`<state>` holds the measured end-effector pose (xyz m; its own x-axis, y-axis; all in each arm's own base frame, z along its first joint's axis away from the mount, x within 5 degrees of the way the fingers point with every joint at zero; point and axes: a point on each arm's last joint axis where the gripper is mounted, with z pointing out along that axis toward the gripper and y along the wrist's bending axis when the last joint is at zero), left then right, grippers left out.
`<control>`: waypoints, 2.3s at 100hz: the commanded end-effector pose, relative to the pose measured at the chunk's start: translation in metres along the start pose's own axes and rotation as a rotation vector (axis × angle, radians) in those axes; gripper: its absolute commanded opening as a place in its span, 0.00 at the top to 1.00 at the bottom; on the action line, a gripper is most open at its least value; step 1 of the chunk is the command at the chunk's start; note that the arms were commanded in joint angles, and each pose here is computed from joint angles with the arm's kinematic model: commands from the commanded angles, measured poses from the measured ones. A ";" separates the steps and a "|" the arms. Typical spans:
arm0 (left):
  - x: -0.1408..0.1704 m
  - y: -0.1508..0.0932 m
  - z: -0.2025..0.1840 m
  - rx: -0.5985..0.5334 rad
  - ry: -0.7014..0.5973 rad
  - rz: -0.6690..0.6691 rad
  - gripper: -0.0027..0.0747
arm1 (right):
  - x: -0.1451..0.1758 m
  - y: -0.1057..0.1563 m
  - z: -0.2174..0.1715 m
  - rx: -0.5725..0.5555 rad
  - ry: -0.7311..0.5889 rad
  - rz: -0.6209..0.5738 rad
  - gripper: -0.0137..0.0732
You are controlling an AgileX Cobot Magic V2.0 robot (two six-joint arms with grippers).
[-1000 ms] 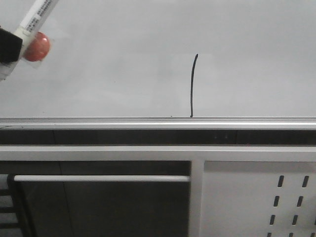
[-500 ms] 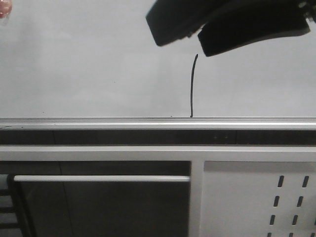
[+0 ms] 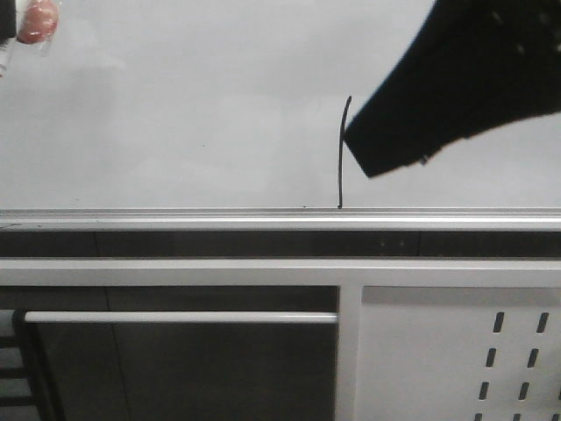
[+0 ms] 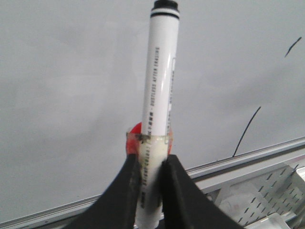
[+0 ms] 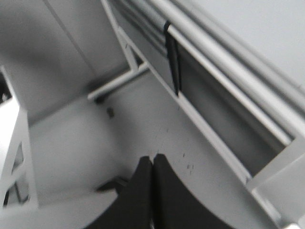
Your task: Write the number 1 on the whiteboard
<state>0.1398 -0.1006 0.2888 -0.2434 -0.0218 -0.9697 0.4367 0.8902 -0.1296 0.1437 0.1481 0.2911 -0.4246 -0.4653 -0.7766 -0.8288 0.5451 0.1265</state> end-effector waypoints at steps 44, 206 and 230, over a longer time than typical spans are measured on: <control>-0.015 -0.004 -0.001 -0.030 -0.084 0.036 0.99 | 0.000 0.007 -0.009 -0.065 0.057 -0.017 0.93; -0.019 -0.001 -0.003 -0.065 -0.090 0.057 0.99 | 0.082 0.045 -0.143 0.220 -0.821 -0.148 0.93; -0.018 -0.011 -0.004 0.035 0.033 0.292 0.99 | 0.081 0.045 -0.143 0.221 -0.823 -0.147 0.93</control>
<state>0.1394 -0.1034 0.2953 -0.1798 0.1952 -0.9641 0.4589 0.8836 0.0934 0.0173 0.0386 0.3101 0.1064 0.0135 -0.9942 -0.7630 0.6423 -0.0729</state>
